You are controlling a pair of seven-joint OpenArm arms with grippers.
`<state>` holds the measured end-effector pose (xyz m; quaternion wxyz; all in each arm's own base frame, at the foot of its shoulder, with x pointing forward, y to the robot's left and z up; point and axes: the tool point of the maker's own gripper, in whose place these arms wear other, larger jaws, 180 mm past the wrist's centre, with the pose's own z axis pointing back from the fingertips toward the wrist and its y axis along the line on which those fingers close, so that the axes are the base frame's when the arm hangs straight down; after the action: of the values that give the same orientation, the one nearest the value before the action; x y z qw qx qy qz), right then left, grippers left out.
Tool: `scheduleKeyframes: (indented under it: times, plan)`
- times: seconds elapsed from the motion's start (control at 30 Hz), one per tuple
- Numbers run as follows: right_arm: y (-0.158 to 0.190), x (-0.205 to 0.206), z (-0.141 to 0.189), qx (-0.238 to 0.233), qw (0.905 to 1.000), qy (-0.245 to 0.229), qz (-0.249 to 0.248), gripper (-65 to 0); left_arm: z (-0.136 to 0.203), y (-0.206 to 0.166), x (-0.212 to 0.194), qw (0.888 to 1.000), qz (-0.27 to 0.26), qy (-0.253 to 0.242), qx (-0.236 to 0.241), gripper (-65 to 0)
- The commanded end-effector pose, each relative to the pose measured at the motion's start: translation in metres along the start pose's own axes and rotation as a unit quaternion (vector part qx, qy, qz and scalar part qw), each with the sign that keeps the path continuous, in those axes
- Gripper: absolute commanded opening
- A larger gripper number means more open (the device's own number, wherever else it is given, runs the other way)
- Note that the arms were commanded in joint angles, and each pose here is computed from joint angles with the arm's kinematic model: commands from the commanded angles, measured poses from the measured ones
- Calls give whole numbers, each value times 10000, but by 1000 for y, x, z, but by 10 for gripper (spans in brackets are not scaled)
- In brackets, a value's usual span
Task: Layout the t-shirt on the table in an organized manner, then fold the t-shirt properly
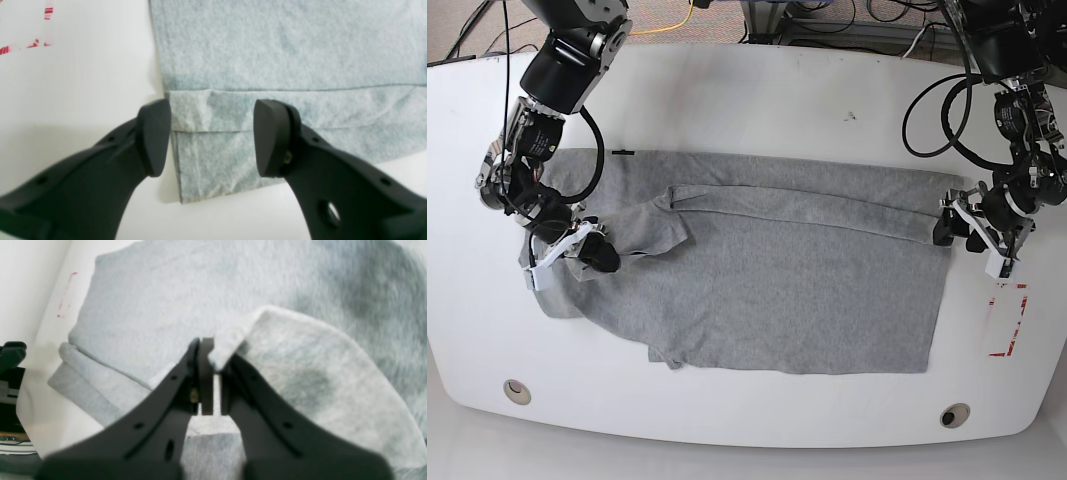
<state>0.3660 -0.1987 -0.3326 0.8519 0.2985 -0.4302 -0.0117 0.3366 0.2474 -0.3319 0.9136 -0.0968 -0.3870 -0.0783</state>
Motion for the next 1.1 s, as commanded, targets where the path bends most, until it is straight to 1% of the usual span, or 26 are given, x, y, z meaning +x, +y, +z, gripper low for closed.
scheduleKeyframes:
  times: [0.0, 0.03, 0.07, 0.1, 0.23, 0.27, 0.3, 0.37, 0.4, 0.43, 0.53, 0.63, 0.8, 0.9, 0.97, 1.07]
  plan:
    - [6, 25, 4, 86, 9992, -345, 168, -498, 7, 3, 15, 9997, -94, -242, 36, -278]
    - [6, 25, 4, 86, 9992, -349, 174, -482, 7, 3, 15, 9996, -99, -248, 37, -278]
    - [6, 26, 4, 85, 9992, -353, 181, -415, 7, 3, 14, 9997, -98, -240, 37, -278]
    - [6, 26, 5, 85, 9991, -367, 181, -363, 7, 3, 14, 9997, -98, -240, 37, -278]
    - [0, 28, 12, 3, 9991, -343, 242, -163, 7, 2, 14, 9997, -89, -246, 25, -278]
    - [-2, 29, 14, -30, 9990, -343, 282, -144, 7, 2, 14, 9996, -96, -246, 22, -278]
    - [-6, 25, 21, -122, 9990, -276, 331, -81, 7, 1, 15, 9996, -95, -259, 11, -278]
    - [-10, 21, 29, -225, 9986, -219, 435, -25, 8, 1, 16, 9995, -115, -279, 4, -278]
    - [-10, 20, 33, -271, 9982, -204, 500, -10, 9, 0, 18, 9995, -136, -301, 8, -278]
    - [-11, 18, 40, -343, 9974, -169, 604, 0, 11, -1, 22, 9992, -184, -350, 16, -278]
    - [-18, 9, 55, -558, 9952, 4, 805, 0, 16, -4, 30, 9984, -317, -458, 50, -278]
    - [-28, -5, 70, -756, 9927, 257, 909, 0, 20, -7, 36, 9976, -411, -549, 65, -278]
    - [-45, -23, 90, -992, 9889, 569, 949, 0, 19, -6, 36, 9976, -401, -563, 73, -279]
    - [-52, -27, 99, -1083, 9878, 543, 974, 0, 19, -6, 37, 9968, -406, -680, 95, -328]
    - [-55, -26, 104, -1125, 9873, 475, 1013, 0, 19, -6, 32, 9962, -451, -730, 155, -379]
    - [-61, -25, 111, -1238, 9852, 415, 1110, 0, 12, -14, 34, 9941, -673, -833, 169, -425]
